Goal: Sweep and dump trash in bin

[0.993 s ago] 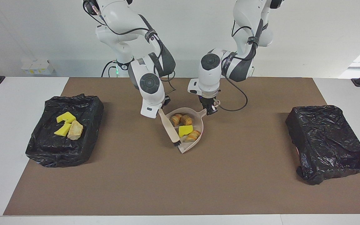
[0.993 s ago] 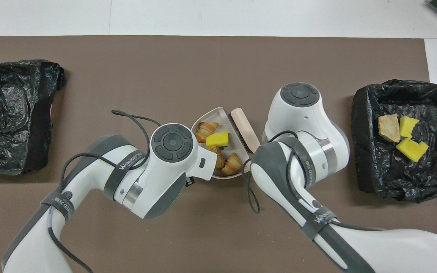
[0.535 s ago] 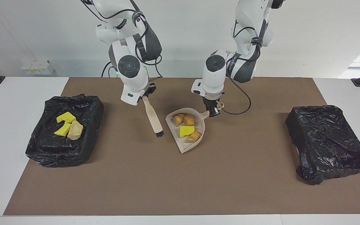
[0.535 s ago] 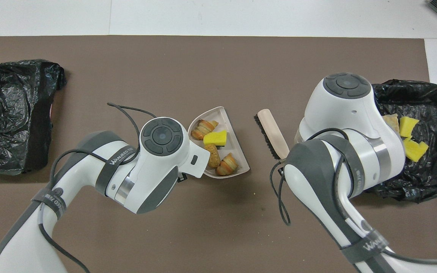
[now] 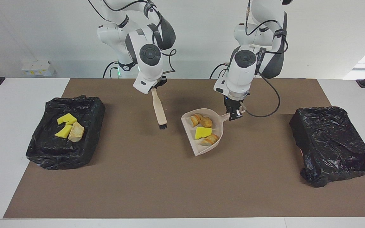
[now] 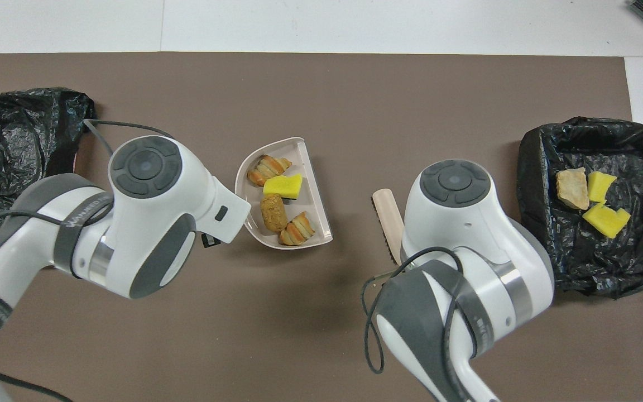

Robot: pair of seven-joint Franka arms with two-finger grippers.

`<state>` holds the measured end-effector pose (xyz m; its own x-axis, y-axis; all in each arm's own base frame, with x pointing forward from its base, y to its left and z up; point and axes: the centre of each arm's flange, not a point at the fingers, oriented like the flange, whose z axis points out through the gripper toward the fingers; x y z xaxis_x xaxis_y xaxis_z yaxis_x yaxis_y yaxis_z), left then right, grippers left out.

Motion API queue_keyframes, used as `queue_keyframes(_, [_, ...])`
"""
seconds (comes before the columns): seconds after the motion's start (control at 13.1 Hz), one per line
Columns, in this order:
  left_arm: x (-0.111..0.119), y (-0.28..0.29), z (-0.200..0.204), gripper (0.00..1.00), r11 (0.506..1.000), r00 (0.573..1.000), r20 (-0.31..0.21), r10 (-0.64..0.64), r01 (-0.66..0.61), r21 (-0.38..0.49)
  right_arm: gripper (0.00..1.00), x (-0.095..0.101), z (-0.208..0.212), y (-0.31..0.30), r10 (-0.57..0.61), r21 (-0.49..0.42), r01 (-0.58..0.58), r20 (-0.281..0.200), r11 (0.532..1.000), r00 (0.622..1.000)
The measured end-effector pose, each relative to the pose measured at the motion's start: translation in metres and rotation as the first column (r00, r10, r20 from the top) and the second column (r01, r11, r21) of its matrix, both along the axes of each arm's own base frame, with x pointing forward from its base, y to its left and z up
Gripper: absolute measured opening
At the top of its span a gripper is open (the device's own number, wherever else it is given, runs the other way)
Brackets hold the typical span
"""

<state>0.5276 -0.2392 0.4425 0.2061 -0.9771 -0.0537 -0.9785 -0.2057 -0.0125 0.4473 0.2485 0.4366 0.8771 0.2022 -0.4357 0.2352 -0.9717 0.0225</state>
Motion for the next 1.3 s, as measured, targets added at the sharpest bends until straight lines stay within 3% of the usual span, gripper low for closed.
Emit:
queue_keyframes(0.23, [0.014, 0.073, 0.033, 0.32, 0.995, 0.995, 0.011, -0.1, 0.1, -0.002, 0.26, -0.038, 0.006, 0.035, -0.067, -0.012, 0.067, 0.0, 0.998, 0.998])
queue_keyframes(0.38, [0.019, 0.118, 0.043, 0.32, 0.987, 0.987, -0.006, -0.16, 0.16, 0.001, 0.26, -0.062, 0.003, 0.076, -0.124, -0.017, 0.125, 0.046, 0.992, 0.991])
queue_keyframes(0.61, [0.024, 0.19, 0.053, 0.32, 0.988, 0.988, -0.017, -0.154, 0.154, 0.002, 0.26, -0.098, -0.014, 0.13, -0.161, 0.02, 0.16, 0.065, 0.987, 0.985])
queue_keyframes(0.92, [0.023, 0.308, 0.071, 0.32, 0.988, 0.988, -0.001, -0.155, 0.155, -0.015, 0.26, -0.13, -0.067, 0.182, -0.217, -0.013, 0.218, 0.073, 0.976, 0.974])
queue_keyframes(1.3, [0.013, 0.451, 0.099, 0.32, 0.983, 0.982, 0.057, -0.179, 0.181, -0.017, 0.26, -0.144, -0.118, 0.191, -0.24, 0.036, 0.238, 0.116, 0.971, 0.964])
